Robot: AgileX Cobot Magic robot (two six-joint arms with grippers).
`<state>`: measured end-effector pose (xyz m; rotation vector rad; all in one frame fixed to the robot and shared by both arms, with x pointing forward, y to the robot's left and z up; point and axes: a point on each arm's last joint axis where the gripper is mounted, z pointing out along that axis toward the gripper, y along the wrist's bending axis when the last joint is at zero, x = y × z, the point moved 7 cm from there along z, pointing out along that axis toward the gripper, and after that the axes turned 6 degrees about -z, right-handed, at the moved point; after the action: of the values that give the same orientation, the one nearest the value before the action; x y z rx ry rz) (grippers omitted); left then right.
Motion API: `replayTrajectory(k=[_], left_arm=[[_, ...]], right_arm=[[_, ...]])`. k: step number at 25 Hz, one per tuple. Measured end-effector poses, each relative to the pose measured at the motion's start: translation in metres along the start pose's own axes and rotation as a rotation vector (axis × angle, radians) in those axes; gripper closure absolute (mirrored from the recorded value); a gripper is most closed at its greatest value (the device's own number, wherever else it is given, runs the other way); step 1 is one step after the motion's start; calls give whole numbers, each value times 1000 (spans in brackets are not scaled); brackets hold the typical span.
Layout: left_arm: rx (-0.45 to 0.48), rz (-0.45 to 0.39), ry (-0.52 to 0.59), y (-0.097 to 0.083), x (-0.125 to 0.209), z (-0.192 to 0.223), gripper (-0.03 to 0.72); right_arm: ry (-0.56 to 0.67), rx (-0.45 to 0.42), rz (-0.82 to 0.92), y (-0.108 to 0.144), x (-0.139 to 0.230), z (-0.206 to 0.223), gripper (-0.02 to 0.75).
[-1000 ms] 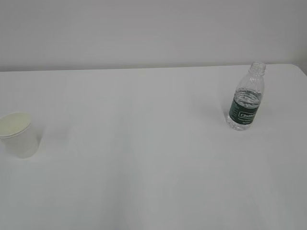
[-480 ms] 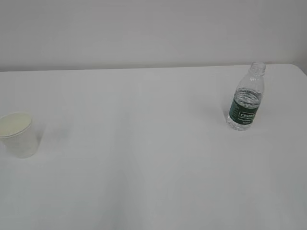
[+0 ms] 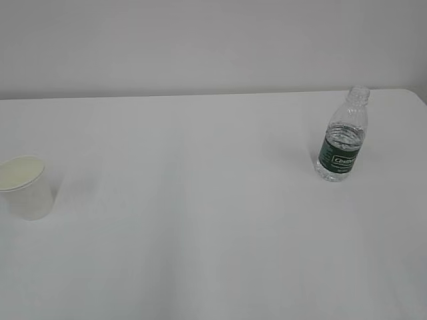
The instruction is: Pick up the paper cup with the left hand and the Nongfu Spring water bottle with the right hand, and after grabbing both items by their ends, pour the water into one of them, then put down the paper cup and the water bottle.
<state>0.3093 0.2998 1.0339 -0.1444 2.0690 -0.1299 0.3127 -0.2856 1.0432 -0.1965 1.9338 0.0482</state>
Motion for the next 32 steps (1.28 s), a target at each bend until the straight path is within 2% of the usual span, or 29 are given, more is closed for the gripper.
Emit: replayTrajectory(k=[3,9,13,17,21,24,28,32], left_arm=[[40,-16,-87,-8,-21,4,167],[115,-73,-44,-23,-32,24,203],[136,-53,-62,-28,-42,34,207],[137,-16,-147,-28,-58,36,195],[135,2,-205,-29,-70,40,104],[131,-4,-182,-29,-72,50,58],[117,-9,-155,-29,-77,69,48],[107,-18,-206,-29,-92,84,62]], right_arm=[[-8,-2,6,-1,-10,10,218],[-97,-17,36,1,-31,18,218],[-210,-6,42,-2,-49,16,218],[-278,3,48,-4,-60,21,218],[-236,3,54,-5,-59,37,219],[-150,-4,59,-4,-54,56,219],[-145,-6,68,-5,-60,74,219],[-209,-1,95,-7,-73,81,219]])
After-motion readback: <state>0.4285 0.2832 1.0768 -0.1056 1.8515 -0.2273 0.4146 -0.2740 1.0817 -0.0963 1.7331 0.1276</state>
